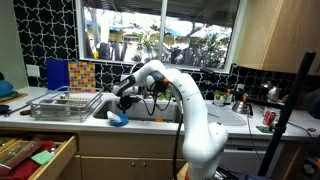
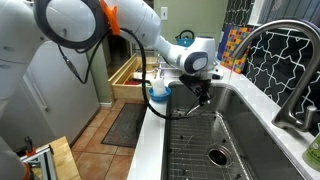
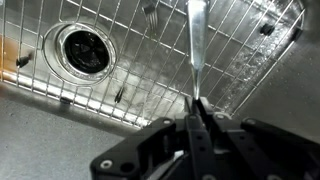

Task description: Turn on the faucet then rinse the spoon under it

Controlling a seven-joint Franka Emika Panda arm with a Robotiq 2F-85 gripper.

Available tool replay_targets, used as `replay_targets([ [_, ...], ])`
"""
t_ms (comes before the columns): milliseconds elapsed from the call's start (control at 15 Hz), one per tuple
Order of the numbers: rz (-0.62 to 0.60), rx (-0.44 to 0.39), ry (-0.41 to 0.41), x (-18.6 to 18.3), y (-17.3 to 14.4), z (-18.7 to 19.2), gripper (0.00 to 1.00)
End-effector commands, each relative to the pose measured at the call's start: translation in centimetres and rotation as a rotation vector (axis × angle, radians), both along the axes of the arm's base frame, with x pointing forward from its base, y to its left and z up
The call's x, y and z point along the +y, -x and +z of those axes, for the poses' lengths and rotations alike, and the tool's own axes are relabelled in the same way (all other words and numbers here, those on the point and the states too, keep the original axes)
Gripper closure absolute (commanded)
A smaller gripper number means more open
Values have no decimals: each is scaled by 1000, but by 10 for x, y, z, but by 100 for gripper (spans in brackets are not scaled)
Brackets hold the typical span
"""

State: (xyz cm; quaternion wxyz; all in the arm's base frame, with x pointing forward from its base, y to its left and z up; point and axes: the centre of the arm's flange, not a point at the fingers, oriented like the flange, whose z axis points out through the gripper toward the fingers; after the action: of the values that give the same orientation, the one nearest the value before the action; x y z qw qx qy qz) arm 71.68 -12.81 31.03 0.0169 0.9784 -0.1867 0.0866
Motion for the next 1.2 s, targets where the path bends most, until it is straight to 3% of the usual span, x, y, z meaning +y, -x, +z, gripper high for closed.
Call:
replay_targets([
  [0,-71,-69,64,5,-5,-6,98],
  [533,-245,-74,119,-4,-14,-9,98],
  [1133,-280,-75,163,-5,-24,-7,98],
])
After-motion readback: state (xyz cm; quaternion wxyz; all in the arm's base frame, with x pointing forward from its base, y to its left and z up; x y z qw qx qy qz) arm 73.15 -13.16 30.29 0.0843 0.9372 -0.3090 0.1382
